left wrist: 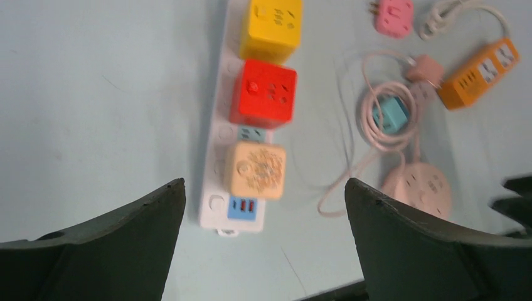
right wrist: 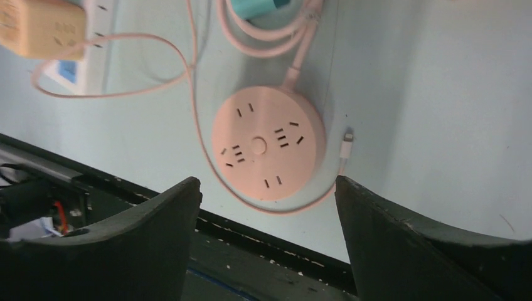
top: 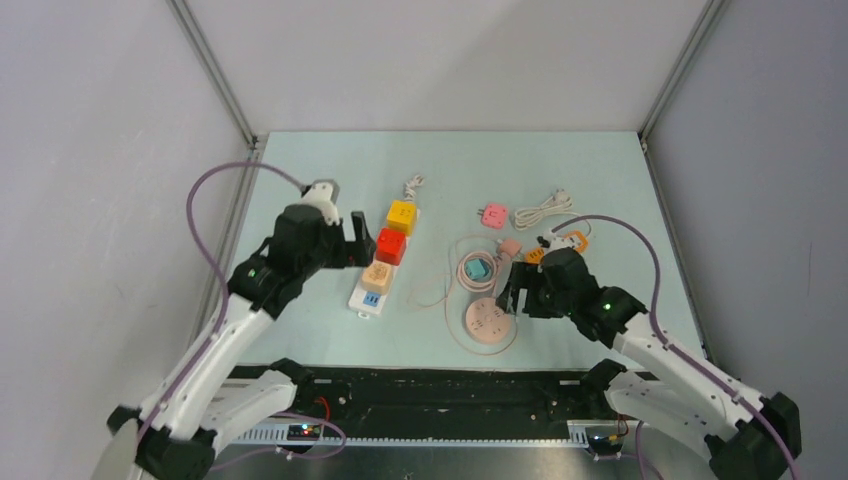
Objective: Insert the plug
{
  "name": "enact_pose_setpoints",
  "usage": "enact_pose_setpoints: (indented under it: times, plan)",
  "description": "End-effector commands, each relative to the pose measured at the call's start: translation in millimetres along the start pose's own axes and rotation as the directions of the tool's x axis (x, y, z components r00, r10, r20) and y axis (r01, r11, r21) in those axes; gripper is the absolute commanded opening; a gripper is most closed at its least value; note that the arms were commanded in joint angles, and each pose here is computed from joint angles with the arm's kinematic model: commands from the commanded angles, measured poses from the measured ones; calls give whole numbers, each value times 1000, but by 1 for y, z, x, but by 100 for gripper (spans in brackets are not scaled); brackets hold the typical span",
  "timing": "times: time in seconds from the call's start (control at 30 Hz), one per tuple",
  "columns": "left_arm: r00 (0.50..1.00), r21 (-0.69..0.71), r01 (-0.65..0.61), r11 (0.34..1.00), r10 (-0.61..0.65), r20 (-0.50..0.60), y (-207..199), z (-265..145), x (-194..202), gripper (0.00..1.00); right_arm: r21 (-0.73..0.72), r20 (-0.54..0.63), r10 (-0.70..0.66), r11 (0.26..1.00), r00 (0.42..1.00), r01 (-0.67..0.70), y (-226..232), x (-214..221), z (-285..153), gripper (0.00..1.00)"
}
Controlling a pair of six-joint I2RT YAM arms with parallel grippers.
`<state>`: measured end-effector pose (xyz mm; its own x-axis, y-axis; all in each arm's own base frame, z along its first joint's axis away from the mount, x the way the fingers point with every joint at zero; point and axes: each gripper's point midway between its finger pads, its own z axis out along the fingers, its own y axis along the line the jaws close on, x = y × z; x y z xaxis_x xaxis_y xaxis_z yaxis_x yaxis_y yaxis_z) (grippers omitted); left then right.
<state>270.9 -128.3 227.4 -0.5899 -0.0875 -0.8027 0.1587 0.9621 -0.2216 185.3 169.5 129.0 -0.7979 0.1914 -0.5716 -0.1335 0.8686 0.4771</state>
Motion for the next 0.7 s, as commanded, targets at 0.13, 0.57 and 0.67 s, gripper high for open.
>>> enact_pose_setpoints:
  times: [0.13, 0.57, 0.67]
  plan:
    - [1000, 463, 19, 886, -16, -11, -58, -72, 47, 99, 194, -24, -36, 980, 999, 40, -9, 14, 10, 89]
    - [944, 949, -222, 223, 292, 152, -126, -192, 88, 93, 79, -65, 6, 997, 998, 0, 16, 20, 12, 85]
    - [923, 947, -285, 150, 310, 229, -129, -199, 86, 93, 68, -79, 5, 998, 997, 0, 17, 19, 18, 84]
